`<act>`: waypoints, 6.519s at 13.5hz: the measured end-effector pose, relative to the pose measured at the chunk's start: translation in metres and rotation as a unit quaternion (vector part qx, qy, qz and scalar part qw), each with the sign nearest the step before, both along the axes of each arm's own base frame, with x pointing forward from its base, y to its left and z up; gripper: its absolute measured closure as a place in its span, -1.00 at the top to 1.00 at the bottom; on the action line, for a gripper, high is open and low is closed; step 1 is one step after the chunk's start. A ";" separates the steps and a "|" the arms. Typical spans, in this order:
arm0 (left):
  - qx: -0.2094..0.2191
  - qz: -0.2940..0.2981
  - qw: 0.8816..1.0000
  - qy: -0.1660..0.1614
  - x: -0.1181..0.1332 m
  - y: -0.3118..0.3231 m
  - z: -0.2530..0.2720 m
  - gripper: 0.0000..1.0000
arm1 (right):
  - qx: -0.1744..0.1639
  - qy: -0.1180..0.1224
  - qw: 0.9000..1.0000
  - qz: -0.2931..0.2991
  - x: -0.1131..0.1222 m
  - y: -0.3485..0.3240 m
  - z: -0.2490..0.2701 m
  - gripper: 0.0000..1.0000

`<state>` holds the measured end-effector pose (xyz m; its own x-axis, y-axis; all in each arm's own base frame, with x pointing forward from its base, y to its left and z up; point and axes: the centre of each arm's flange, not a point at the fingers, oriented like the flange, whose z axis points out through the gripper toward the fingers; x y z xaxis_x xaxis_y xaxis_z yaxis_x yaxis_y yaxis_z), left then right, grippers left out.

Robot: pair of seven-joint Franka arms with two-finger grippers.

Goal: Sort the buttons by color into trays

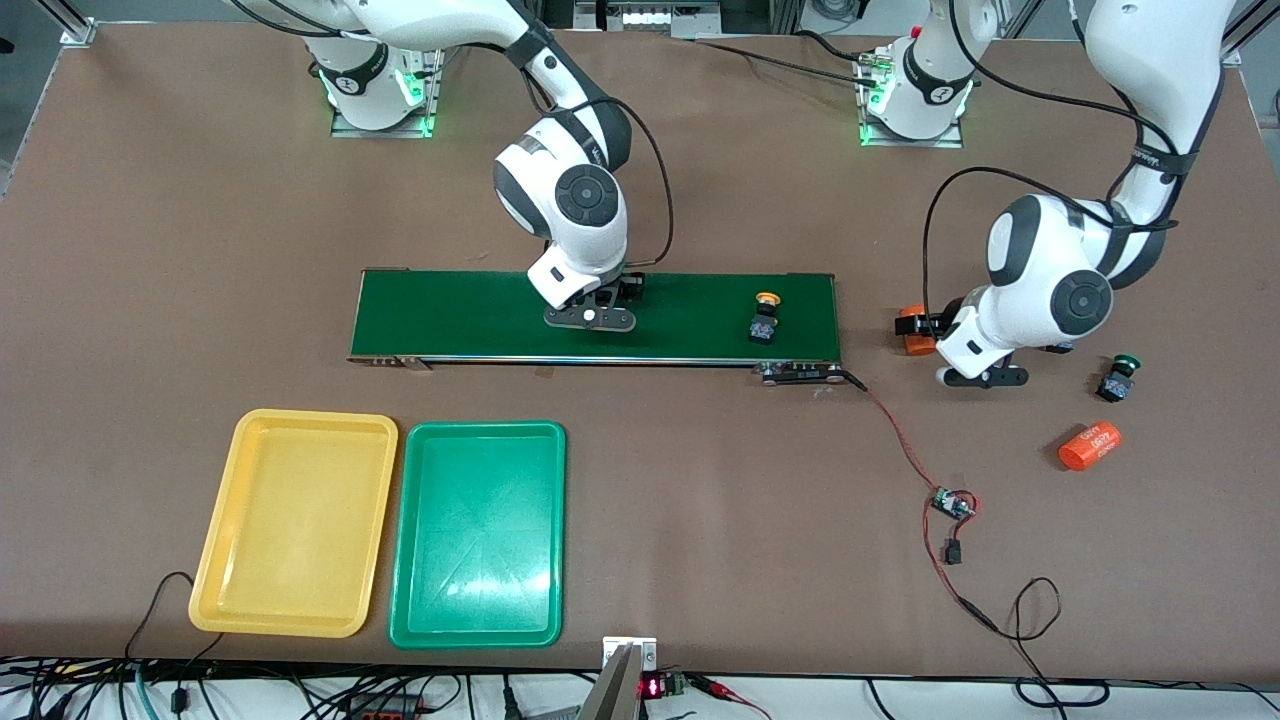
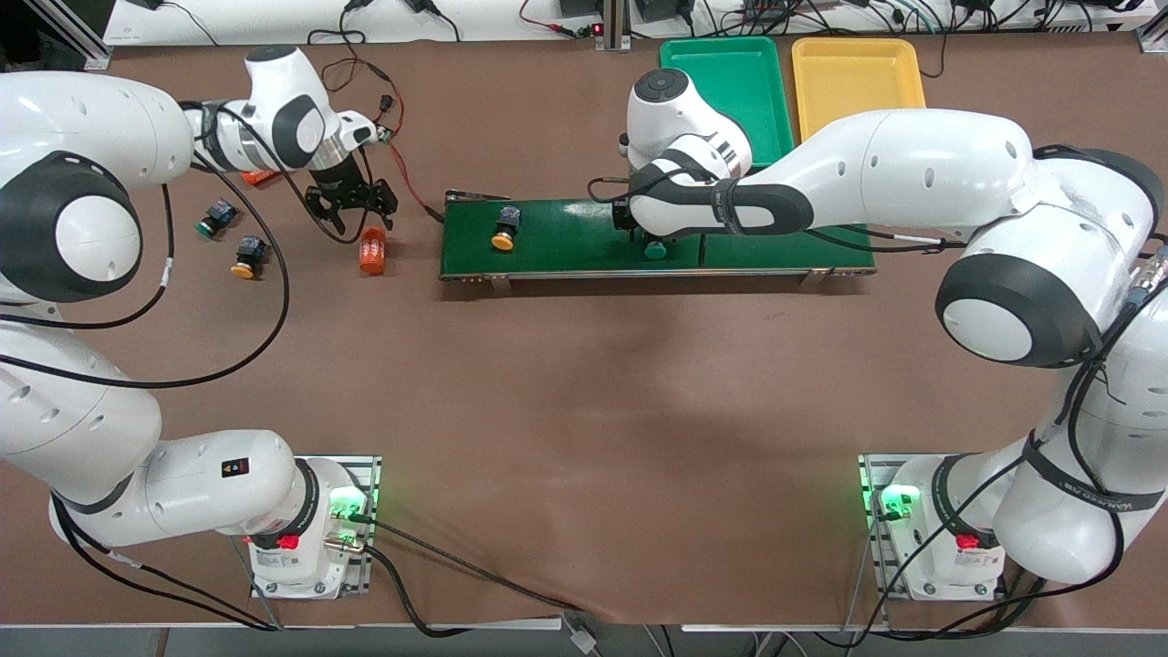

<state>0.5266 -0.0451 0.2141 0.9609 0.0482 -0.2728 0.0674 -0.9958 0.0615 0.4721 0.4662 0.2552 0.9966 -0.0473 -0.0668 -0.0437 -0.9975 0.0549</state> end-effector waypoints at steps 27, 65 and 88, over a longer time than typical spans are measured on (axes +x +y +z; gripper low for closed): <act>-0.067 -0.279 0.957 -0.050 -0.003 -0.171 0.110 0.00 | 0.017 0.037 0.999 0.022 0.200 -0.377 0.121 -0.20; 0.004 -0.421 0.906 -0.046 0.055 0.106 0.083 1.00 | 0.032 -0.013 0.999 0.026 0.204 -0.253 0.073 1.00; -0.065 -0.109 0.992 -0.007 -0.029 0.249 -0.047 0.07 | 0.058 -0.079 0.995 -0.033 -0.014 -0.143 0.055 1.00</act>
<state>0.4980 0.2040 0.1670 0.9486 -0.1951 -0.2491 -0.1499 -0.9704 0.1892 0.4578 0.3232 0.3106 0.9901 -0.1135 0.0821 -0.1075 -0.9915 -0.0738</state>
